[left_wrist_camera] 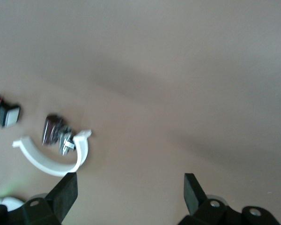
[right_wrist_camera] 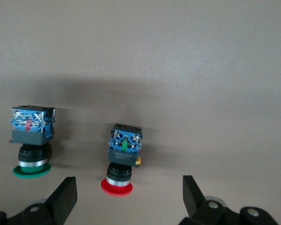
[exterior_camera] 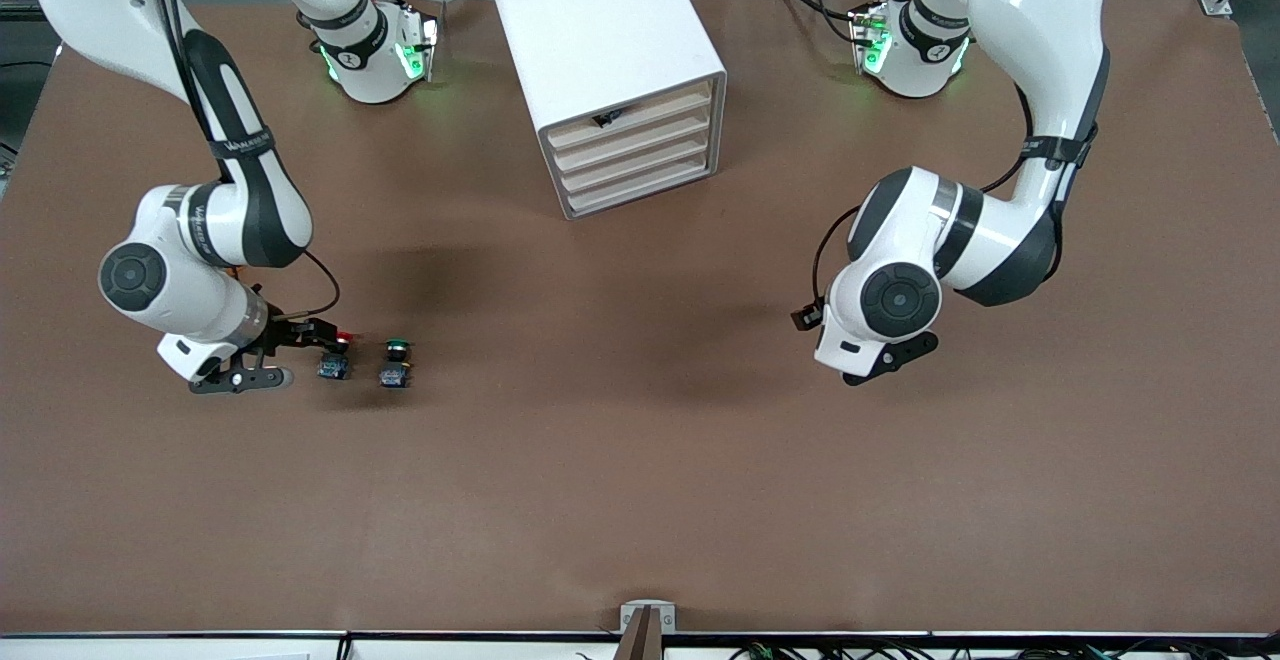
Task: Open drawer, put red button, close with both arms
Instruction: 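Lower the right gripper onto the red button while the left gripper nears the cabinet, then grasp the red button with the right gripper while the left gripper hooks the drawer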
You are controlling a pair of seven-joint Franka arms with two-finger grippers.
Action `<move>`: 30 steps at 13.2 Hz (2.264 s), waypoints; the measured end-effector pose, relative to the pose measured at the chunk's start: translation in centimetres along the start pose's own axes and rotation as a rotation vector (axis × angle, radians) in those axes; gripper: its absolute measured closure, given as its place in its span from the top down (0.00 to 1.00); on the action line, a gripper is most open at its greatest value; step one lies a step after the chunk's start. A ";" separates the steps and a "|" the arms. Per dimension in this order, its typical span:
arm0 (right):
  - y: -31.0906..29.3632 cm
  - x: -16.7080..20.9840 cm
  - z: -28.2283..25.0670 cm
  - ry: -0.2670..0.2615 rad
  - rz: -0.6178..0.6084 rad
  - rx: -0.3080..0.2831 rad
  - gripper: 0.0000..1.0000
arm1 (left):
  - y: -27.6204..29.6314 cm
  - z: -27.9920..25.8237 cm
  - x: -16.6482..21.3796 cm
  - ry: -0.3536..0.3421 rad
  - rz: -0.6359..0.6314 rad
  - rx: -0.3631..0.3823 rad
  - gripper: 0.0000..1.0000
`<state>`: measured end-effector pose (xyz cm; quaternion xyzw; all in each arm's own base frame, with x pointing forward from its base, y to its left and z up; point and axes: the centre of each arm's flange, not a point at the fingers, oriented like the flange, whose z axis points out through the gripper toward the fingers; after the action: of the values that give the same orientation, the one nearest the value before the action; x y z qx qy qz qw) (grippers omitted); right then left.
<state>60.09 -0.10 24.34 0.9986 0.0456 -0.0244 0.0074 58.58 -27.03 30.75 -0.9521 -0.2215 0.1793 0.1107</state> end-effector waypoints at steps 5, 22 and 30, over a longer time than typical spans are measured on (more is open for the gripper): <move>-0.1 0.4 3.5 0.017 0.030 0.022 1.00 | 5.6 5.1 -6.0 -0.059 -0.244 0.106 1.00; -0.6 0.6 5.7 0.008 0.077 0.029 0.40 | 9.0 9.8 -8.5 -0.316 -0.758 0.160 1.00; -0.6 1.4 3.3 0.036 0.080 0.031 0.40 | 12.9 8.6 -13.1 -0.625 -1.039 0.204 1.00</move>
<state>61.25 0.53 21.00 0.9999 0.0055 -0.0068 -0.0077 49.23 -43.28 23.02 -0.6065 -0.6604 0.3929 0.2040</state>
